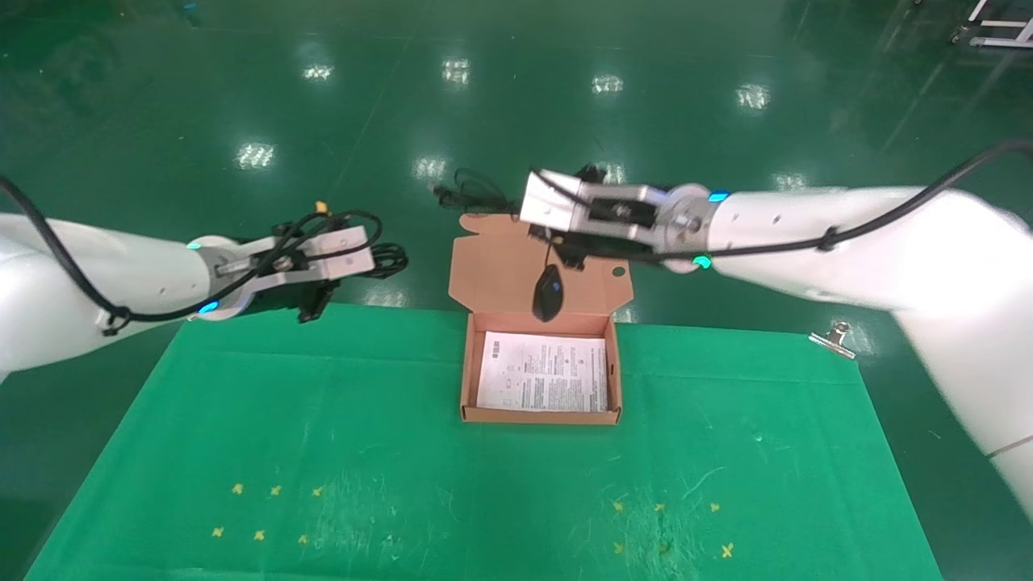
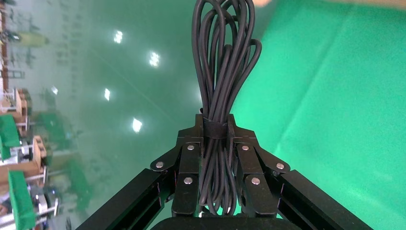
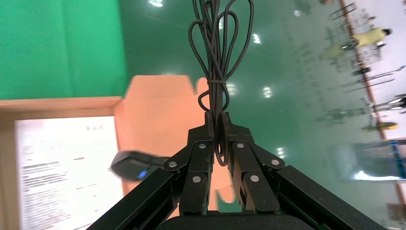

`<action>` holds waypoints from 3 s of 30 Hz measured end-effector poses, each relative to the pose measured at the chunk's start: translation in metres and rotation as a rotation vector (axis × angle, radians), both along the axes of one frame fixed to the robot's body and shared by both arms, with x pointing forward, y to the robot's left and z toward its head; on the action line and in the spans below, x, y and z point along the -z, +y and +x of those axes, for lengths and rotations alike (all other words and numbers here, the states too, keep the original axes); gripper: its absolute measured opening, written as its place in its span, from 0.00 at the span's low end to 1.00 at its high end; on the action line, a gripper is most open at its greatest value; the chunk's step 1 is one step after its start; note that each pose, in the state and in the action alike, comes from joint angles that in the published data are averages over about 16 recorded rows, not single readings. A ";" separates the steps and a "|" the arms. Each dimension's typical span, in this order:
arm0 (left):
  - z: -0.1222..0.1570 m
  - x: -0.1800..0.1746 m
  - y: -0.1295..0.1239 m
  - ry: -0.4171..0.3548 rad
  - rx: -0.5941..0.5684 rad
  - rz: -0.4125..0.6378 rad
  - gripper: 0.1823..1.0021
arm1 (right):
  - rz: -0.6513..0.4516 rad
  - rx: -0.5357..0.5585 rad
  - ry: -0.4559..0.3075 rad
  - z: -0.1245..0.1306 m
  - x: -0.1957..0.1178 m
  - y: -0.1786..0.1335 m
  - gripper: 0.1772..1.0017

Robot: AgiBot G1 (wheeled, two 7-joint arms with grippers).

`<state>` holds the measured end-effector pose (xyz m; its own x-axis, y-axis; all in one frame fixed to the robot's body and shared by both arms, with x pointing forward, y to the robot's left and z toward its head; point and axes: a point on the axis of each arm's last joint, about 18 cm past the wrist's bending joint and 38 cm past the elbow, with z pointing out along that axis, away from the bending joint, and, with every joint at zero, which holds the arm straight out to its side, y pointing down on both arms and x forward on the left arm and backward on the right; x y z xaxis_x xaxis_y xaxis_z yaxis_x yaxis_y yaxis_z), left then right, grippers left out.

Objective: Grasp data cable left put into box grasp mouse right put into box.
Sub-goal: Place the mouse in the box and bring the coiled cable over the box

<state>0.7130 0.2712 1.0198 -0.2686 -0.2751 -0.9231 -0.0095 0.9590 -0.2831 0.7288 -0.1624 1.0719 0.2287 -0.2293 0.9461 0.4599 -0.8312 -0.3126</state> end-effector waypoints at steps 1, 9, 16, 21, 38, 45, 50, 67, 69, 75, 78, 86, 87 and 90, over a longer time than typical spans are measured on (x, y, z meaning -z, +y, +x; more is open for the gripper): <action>0.000 0.002 0.003 0.006 -0.009 0.002 0.10 | 0.000 0.000 0.008 0.002 0.004 0.002 0.03; -0.004 0.013 0.020 0.036 -0.061 0.010 0.10 | 0.015 -0.009 0.073 0.014 0.032 0.017 0.03; -0.007 0.015 0.023 0.041 -0.072 0.011 0.10 | 0.056 -0.029 0.139 0.020 0.056 0.027 0.03; -0.007 0.015 0.023 0.040 -0.073 0.011 0.10 | 0.099 -0.025 0.197 0.024 0.075 0.025 0.03; -0.007 0.016 0.023 0.041 -0.072 0.012 0.10 | 0.165 0.100 0.334 0.041 0.122 -0.007 0.03; -0.006 0.020 0.013 0.043 -0.047 0.022 0.10 | 0.168 0.105 0.331 0.041 0.121 -0.013 0.05; -0.002 0.027 -0.003 0.045 -0.007 0.038 0.10 | 0.176 0.106 0.328 0.039 0.119 -0.020 0.08; 0.023 0.077 -0.108 0.020 0.210 0.132 0.10 | 0.211 0.157 0.263 0.021 0.087 -0.085 0.41; 0.026 0.085 -0.120 0.014 0.231 0.138 0.10 | 0.212 0.168 0.251 0.017 0.083 -0.095 0.46; 0.033 0.107 -0.148 0.001 0.281 0.147 0.10 | 0.214 0.201 0.221 0.001 0.071 -0.123 0.64; 0.035 0.116 -0.158 -0.004 0.302 0.148 0.10 | 0.212 0.216 0.208 -0.008 0.066 -0.134 0.73; 0.034 0.131 -0.174 -0.010 0.344 0.143 0.10 | 0.206 0.248 0.188 -0.034 0.056 -0.155 0.88; 0.034 0.132 -0.176 -0.010 0.348 0.142 0.10 | 0.206 0.252 0.186 -0.036 0.055 -0.157 0.89; 0.033 0.133 -0.180 -0.011 0.357 0.138 0.10 | 0.203 0.260 0.180 -0.044 0.054 -0.160 0.93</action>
